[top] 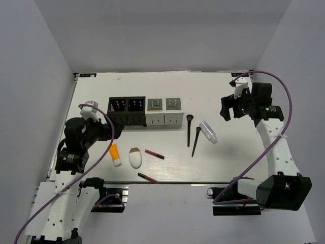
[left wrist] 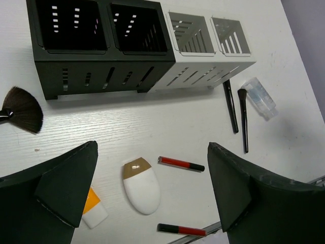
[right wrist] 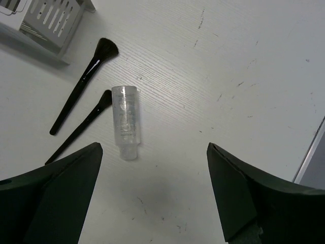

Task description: Organize the makeup

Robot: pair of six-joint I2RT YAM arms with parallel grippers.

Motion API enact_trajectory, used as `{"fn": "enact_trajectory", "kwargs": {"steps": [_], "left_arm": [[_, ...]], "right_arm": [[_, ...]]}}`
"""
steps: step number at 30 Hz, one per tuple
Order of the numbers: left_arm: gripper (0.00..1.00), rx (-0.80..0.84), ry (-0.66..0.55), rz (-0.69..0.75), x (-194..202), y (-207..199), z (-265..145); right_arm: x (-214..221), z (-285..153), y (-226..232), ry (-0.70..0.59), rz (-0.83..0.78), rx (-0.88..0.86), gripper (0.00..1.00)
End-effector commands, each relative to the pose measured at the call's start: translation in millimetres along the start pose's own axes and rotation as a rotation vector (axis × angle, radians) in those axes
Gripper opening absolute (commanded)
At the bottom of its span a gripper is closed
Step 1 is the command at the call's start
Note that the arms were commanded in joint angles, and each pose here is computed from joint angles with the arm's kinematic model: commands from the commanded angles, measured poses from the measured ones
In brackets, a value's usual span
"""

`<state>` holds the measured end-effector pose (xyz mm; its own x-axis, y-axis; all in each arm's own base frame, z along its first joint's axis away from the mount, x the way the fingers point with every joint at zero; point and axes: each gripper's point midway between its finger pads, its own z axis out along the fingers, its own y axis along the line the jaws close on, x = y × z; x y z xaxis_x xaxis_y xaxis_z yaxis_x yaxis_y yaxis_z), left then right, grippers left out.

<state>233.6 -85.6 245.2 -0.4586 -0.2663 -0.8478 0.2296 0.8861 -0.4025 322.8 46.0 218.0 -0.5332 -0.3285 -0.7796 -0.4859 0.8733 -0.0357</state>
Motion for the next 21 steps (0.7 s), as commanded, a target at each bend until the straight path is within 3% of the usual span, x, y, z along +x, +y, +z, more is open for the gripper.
{"fn": "enact_trajectory", "kwargs": {"steps": [1, 10, 12, 13, 15, 16, 18, 20, 21], "left_arm": [[0.98, 0.042, 0.004, 0.048, -4, -5, 6], [0.97, 0.020, 0.009, 0.062, 1, 6, 26], [0.93, 0.012, 0.011, 0.054, 4, 10, 30], [0.85, 0.009, 0.014, 0.052, 6, 12, 32], [0.75, -0.002, 0.023, 0.048, 8, 15, 35], [0.60, -0.016, 0.044, 0.043, 11, 19, 40], [0.43, -0.052, 0.065, 0.043, 10, 27, 43], [0.26, -0.134, 0.115, 0.025, 16, 46, 52], [0.22, -0.169, 0.129, 0.023, 16, 52, 54]], "right_arm": [[-24, -10, -7, -0.050, -0.040, 0.025, 0.89], [-28, -17, 8, -0.045, -0.209, -0.095, 0.89], [-34, -20, 15, -0.073, -0.223, -0.122, 0.89], [-34, -21, 18, -0.079, -0.231, -0.140, 0.85], [-38, -23, 25, -0.097, -0.261, -0.180, 0.63], [-39, -22, 25, -0.108, -0.282, -0.180, 0.26], [-37, -18, 28, -0.124, -0.300, -0.196, 0.01], [-40, -10, 26, -0.158, -0.332, -0.195, 0.02], [-34, -4, 27, -0.155, -0.328, -0.211, 0.11]]}}
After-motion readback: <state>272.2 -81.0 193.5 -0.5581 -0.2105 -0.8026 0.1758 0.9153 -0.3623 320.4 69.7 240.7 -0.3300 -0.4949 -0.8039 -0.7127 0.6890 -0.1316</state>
